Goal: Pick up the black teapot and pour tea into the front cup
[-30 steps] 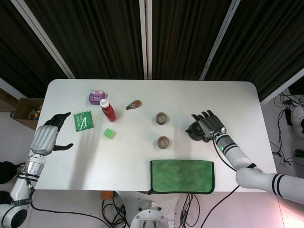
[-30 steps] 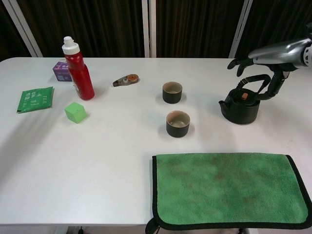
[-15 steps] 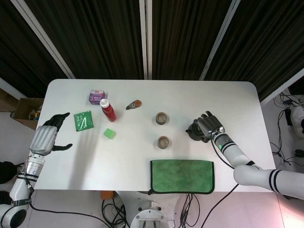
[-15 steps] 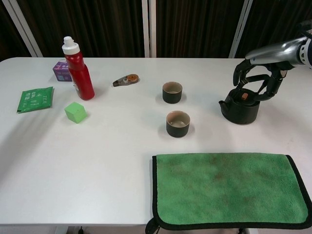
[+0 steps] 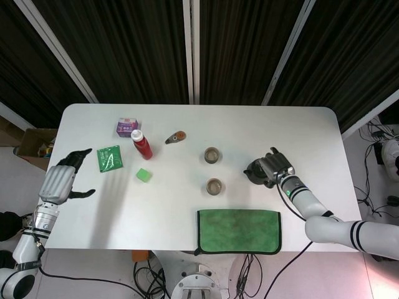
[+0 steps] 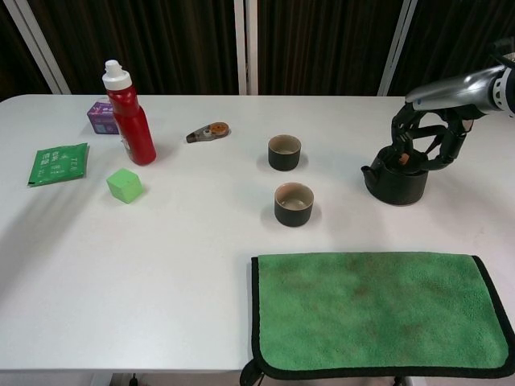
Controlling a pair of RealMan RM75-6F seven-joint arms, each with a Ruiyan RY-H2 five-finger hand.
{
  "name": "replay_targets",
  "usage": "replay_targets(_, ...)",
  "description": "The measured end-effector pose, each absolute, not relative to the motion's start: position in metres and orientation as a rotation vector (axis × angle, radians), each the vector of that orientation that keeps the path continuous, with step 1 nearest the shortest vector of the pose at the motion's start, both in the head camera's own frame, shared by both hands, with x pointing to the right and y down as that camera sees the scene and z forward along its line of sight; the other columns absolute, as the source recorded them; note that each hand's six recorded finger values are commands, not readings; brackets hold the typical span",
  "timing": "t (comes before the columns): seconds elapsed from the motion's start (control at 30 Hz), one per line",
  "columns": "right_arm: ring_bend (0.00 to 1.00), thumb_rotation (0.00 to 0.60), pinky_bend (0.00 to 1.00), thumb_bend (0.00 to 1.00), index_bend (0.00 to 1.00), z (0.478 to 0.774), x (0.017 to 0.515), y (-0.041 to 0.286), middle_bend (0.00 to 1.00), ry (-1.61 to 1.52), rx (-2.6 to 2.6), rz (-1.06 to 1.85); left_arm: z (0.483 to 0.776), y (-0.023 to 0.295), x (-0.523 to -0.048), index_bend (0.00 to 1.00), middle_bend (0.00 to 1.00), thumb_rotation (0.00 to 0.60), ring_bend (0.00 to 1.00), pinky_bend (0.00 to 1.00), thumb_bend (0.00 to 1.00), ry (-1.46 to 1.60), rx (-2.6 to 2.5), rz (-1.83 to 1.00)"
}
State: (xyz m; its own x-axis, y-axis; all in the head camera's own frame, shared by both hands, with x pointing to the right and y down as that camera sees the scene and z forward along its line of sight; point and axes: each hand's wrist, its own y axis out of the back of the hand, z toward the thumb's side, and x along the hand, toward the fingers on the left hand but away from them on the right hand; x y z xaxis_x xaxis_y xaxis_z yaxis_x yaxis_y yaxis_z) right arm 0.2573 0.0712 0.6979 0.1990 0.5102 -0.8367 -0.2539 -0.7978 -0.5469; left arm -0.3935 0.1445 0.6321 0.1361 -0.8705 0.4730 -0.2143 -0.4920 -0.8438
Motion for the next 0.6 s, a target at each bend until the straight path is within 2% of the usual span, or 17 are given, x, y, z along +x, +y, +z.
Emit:
replay_targets(0.13,0.26,0.600,0.00,0.29,0.42,0.6957,0.2583,0.0704,0.41,-0.242,-1.876,1.660,0.6320,0.1445,-0.3940,0.09,0.13,0.600,0.13,0.27,0.03,1.046,-1.809,-1.385)
replay_targets(0.6,0.34,0.600,0.00,0.29,0.46,0.6997,0.2605,0.0742,0.47,-0.222,-1.897,1.690,0.6323,0.1432,-0.3938,0.09,0.13,0.600,0.13,0.27,0.03,1.044,-1.809,-1.384)
